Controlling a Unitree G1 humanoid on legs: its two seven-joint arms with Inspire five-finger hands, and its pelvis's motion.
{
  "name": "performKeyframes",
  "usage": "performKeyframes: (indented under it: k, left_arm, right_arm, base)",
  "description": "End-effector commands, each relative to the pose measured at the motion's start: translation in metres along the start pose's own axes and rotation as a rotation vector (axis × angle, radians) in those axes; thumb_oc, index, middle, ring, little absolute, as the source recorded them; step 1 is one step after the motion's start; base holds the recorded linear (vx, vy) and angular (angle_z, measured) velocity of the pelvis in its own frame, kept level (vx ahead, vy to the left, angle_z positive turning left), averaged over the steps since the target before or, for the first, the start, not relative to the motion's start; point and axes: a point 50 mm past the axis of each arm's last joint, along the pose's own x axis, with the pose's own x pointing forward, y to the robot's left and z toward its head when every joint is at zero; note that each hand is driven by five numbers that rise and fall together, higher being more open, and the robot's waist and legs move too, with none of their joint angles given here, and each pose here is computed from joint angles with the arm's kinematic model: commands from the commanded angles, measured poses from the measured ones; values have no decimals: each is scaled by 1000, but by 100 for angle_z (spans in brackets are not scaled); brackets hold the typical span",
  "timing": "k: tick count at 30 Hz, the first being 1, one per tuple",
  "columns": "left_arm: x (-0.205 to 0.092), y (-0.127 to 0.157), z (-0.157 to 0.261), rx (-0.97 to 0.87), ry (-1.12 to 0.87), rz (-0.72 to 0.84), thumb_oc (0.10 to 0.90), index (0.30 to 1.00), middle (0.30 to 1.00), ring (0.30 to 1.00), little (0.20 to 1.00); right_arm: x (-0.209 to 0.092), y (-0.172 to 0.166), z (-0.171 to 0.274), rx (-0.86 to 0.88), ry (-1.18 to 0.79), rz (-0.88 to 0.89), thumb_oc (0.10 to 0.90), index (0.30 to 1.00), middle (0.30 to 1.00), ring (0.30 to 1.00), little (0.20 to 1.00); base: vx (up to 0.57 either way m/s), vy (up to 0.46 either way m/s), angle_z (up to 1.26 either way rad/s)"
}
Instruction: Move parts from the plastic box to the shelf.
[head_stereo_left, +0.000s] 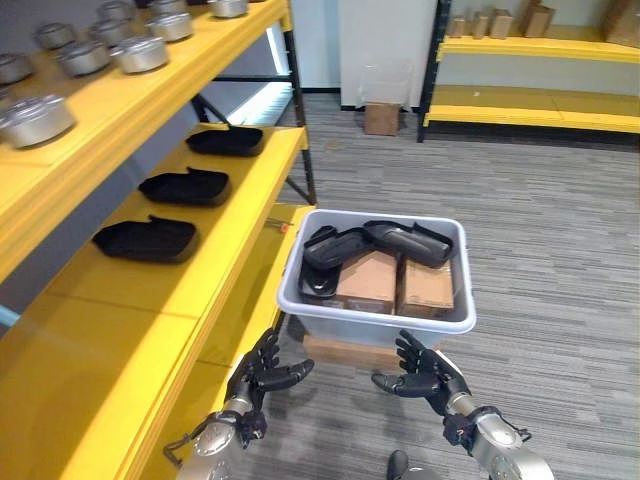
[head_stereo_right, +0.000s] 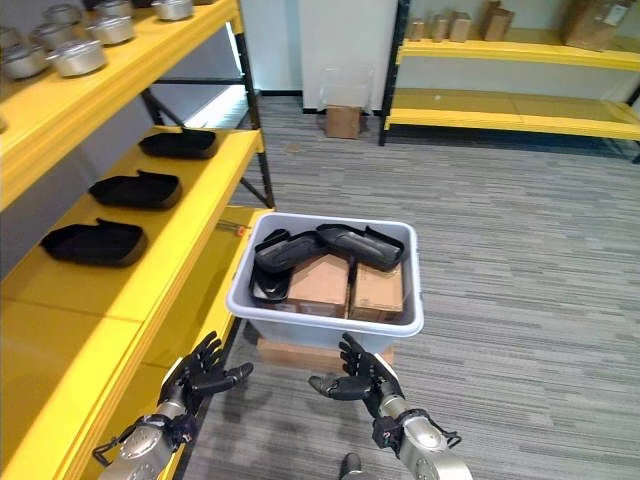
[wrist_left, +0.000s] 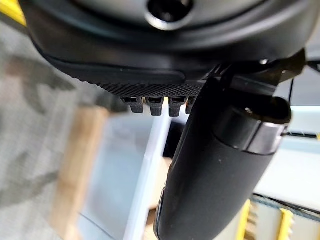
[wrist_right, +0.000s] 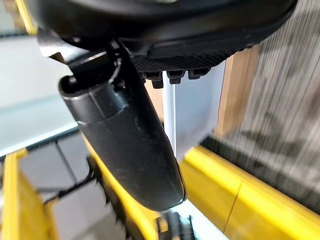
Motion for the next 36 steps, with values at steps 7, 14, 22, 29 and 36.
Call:
performKeyframes:
  k: [7,14,22,29,36]
  left_arm:
    - [-5,6,34,20,-175,-2,900,1000,1000,1000,1000]
    - [-8,8,34,51,-173,-20,900,1000,1000,1000,1000]
    - [-9,13,39,84,-179,-20,900,1000,1000,1000,1000]
    - [-8,13,39,89,-179,-16,900,1000,1000,1000,1000]
    - [-7,12,39,103,-175,-19,900,1000,1000,1000,1000]
  right_arm:
    - [3,9,41,17,-215,49,900,1000,1000,1000,1000]
    - [-2,10,28,14,-170,64,900,1000,1000,1000,1000]
    - [-2,12,24,7,-157,68,900,1000,1000,1000,1000]
    - [-1,16,25,-1,-159,79,900,1000,1000,1000,1000]
    - [2,20,30,-37,-174,100,900,1000,1000,1000,1000]
  base:
    - [200,29,-14]
    - [204,167,-37]
    - [91,148,-4]
    - [53,97,-5]
    - [46,60,3]
